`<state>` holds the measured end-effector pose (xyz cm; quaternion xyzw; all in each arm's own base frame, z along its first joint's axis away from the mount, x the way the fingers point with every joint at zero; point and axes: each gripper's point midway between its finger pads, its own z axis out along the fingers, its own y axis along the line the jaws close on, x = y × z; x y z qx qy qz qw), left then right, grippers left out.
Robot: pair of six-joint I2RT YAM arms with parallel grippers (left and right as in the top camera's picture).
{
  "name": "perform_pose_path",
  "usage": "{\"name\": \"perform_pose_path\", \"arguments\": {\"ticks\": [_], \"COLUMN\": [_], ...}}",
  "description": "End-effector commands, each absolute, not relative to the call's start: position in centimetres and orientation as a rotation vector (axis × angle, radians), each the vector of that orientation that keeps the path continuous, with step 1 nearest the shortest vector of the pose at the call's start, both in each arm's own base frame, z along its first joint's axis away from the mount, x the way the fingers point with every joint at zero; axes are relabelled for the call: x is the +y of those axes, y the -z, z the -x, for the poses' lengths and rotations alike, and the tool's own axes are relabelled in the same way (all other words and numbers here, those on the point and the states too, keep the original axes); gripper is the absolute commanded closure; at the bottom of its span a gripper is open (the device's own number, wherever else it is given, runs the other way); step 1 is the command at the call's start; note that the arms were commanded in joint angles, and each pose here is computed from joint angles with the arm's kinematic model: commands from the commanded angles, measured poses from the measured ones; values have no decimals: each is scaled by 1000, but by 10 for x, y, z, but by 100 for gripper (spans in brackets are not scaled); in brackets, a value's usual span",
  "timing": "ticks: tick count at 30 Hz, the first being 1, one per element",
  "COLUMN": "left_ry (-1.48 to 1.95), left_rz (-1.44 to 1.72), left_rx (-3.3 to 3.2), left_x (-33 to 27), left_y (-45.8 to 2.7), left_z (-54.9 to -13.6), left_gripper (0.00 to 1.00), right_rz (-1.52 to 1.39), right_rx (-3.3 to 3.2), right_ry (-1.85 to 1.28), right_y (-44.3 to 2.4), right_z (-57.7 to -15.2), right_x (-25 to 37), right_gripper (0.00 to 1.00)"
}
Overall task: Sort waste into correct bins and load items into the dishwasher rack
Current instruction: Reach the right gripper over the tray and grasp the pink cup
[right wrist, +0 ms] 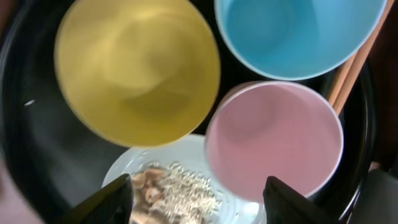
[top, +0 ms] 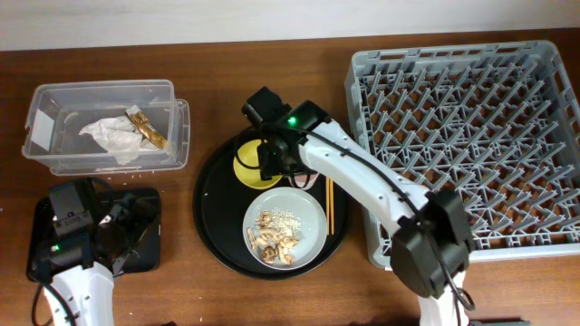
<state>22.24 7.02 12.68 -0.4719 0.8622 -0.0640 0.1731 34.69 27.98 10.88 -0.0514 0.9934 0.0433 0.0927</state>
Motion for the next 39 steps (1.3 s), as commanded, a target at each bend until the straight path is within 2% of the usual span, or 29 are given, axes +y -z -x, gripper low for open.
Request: {"name": "perform_pose_path", "arguments": {"ticks": [1,9,13,20,26,39], "left_ry": [187,187,187,187,187,187], "left_rz": [1358,1358,1358,1358,1358,1358], "left_rx": [2437,2437,2437,2437,2437,2437], "left_x": [71,71,71,71,71,71], "left_y": [-127,-127,-127,-127,-127,-127], "left_z": [-222,-222,-222,-222,-222,-222], "left_gripper": [1,1,1,1,1,1], "right_rz": [62,67,65,67,67,68], "right_rx": [2917,2932,2924,2936,2945,2946], "right_ry": [-49,-31,-10,9,3,11], "right_y": [-106,-83,-81,-72,-71,-71], "right_z": [-357,-362,-364,-364,-363,-363], "right_x": [274,280,278,277,278,277], "right_gripper": [39,45,55,57,68,66]}}
